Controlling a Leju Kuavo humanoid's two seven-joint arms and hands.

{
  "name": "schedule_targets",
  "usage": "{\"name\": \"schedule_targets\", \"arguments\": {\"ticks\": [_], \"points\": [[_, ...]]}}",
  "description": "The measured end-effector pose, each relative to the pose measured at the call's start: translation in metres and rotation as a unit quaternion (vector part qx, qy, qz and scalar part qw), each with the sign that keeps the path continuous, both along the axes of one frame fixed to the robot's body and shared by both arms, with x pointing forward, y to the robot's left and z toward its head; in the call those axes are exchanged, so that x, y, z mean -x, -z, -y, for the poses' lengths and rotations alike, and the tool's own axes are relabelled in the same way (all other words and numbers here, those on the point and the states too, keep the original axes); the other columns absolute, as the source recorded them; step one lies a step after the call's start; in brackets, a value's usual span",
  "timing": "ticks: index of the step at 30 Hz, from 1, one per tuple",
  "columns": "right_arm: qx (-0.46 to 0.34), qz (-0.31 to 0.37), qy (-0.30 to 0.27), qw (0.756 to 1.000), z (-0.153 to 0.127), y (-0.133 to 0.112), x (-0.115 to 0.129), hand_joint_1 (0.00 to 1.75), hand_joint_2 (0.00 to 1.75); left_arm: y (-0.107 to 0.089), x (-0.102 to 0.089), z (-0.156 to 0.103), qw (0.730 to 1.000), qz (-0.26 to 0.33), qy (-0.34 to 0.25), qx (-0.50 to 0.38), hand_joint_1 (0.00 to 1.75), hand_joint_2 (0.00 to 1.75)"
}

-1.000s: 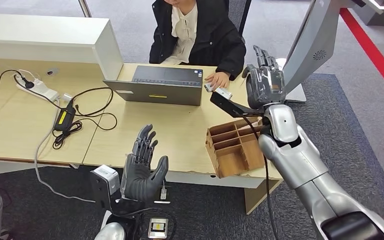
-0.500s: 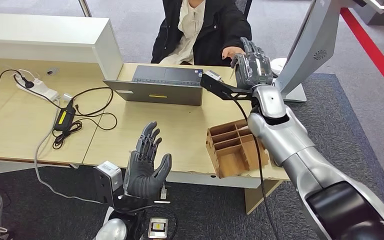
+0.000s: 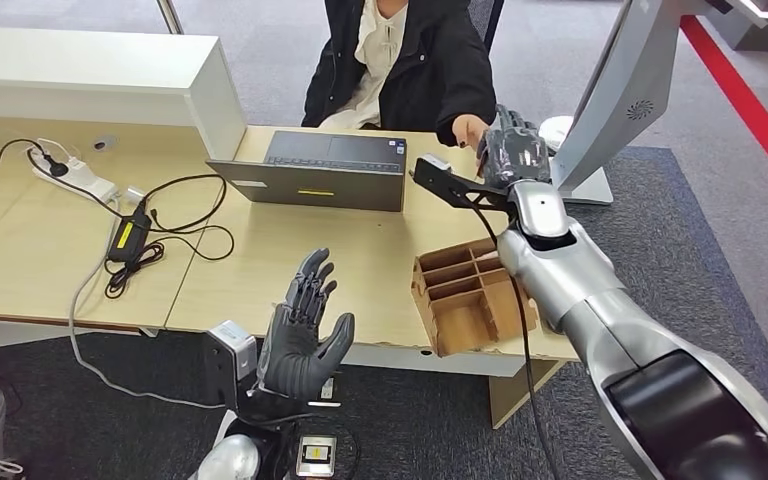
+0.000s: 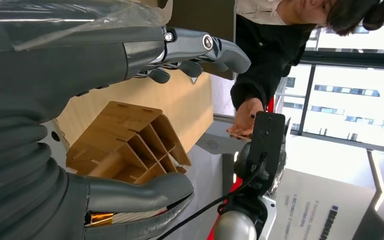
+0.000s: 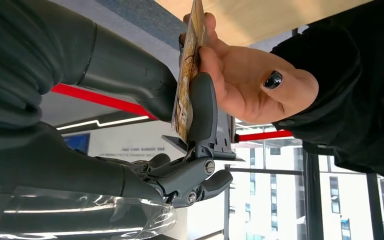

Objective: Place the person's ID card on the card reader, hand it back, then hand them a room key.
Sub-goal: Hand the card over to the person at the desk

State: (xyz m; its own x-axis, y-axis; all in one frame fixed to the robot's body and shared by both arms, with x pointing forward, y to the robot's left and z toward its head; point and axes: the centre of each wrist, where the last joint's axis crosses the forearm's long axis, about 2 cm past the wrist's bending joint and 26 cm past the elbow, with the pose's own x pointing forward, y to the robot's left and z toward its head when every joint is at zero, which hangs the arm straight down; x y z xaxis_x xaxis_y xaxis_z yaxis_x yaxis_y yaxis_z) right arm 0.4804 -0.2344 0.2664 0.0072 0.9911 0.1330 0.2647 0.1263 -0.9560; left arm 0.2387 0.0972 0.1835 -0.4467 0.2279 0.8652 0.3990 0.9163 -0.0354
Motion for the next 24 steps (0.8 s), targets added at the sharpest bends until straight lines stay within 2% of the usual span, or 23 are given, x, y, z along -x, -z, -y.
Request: {"name": "schedule_targets", "arguments": {"ticks": [1, 4, 5, 17, 24], "points": [[0.001, -0.002, 0.002, 1.000, 0.001, 0.002, 0.000, 1.37, 1.75, 0.001, 0.000, 0.000, 1.000, -0.001, 0.000, 0.000, 0.00, 1.75], [0.004, -0.003, 0.003, 1.000, 0.005, 0.007, 0.000, 0.06, 1.75, 0.004, -0.001, 0.001, 1.000, -0.004, 0.000, 0.000, 0.00, 1.75], [0.004, 0.000, 0.002, 1.000, 0.006, 0.008, 0.000, 0.00, 1.75, 0.005, -0.002, 0.001, 1.000, -0.005, 0.000, 0.000, 0.00, 1.75], [-0.058, 0.085, -0.037, 0.994, 0.002, 0.008, 0.002, 0.00, 1.75, 0.010, -0.005, 0.002, 1.000, -0.010, -0.018, -0.005, 0.00, 1.75], [-0.120, 0.144, -0.077, 0.979, -0.008, -0.002, 0.005, 0.00, 1.75, 0.011, -0.005, 0.001, 0.999, -0.011, -0.041, -0.014, 0.00, 1.75]]}}
